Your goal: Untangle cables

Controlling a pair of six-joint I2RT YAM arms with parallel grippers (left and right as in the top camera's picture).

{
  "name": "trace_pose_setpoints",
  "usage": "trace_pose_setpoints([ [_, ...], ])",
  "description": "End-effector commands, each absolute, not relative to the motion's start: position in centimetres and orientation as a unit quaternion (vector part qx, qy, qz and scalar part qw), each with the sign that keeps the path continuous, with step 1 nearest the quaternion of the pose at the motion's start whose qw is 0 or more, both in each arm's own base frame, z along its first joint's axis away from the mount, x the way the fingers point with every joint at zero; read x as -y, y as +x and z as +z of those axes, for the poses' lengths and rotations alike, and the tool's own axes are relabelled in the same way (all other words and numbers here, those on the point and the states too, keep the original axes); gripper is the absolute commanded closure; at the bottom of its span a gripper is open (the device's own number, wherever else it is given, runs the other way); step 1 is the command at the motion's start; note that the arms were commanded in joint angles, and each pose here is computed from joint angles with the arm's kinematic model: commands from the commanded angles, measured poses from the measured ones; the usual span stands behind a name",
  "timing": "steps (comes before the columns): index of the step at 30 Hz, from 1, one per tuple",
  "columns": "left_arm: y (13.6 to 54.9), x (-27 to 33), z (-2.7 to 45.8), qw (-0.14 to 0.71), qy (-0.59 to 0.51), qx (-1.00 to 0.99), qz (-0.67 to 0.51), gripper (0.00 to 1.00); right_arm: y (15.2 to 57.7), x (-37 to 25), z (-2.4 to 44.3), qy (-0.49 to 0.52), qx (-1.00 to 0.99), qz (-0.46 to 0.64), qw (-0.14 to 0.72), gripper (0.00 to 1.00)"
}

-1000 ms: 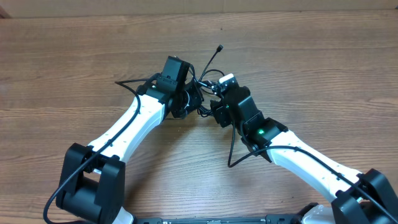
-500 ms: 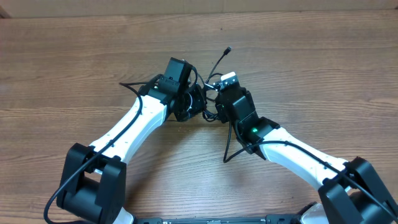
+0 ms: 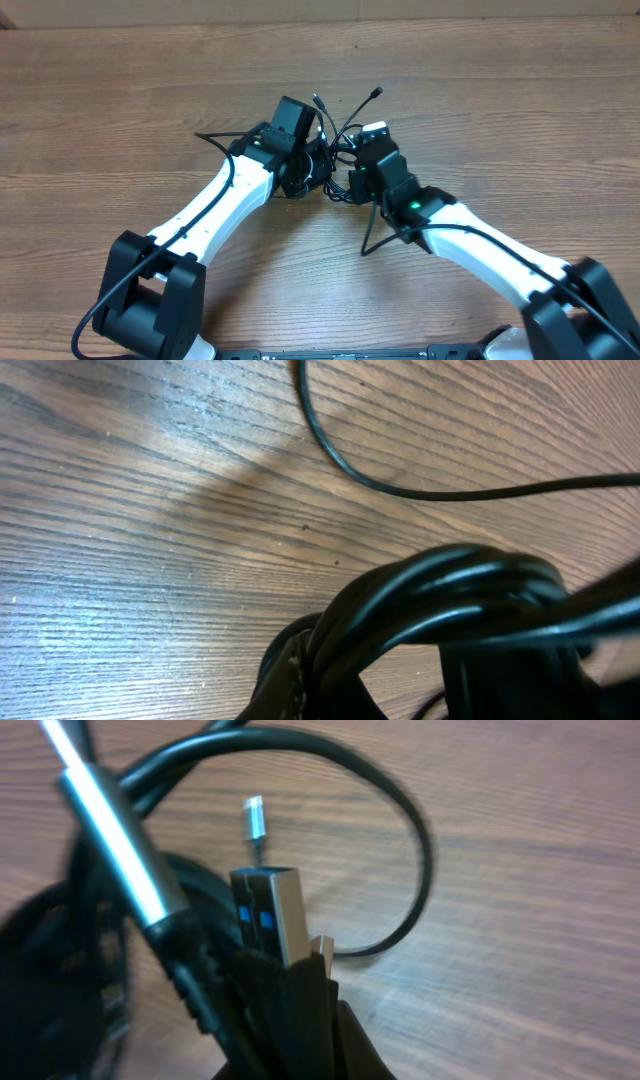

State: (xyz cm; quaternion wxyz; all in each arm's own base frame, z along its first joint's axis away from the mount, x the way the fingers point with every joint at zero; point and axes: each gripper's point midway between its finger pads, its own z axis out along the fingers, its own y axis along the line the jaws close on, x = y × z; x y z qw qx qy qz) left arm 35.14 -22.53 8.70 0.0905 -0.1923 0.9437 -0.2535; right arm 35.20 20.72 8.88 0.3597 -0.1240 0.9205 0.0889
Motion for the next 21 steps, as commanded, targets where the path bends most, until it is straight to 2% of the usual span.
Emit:
trace_pose_setpoints([
  [1, 38.5, 19.6, 9.2, 0.171, -0.231, -0.936, -0.201, 0.96, 32.2, -23.6, 12.4, -0.161, -0.905, 0.232, 0.319, 0.96],
  [8, 39.3, 19.4, 9.5, 0.192, -0.234, -0.933, -0.197, 0.95, 27.1, -25.3, 18.2, -0.212, -0.826, 0.473, 0.221, 0.96],
  [11, 39.2, 19.2, 9.4, 0.192, -0.235, -0.933, -0.194, 0.96, 25.7, -24.9, 20.2, -0.224, -0.786, 0.545, 0.188, 0.96],
  [14, 39.2, 19.1, 9.4, 0.193, -0.236, -0.933, -0.191, 0.96, 25.4, -24.1, 21.6, -0.228, -0.758, 0.584, 0.178, 0.96],
  [21, 38.5, 18.7, 8.9, 0.179, -0.236, -0.939, -0.176, 0.96, 27.3, -22.1, 21.9, -0.192, -0.765, 0.582, 0.199, 0.96],
])
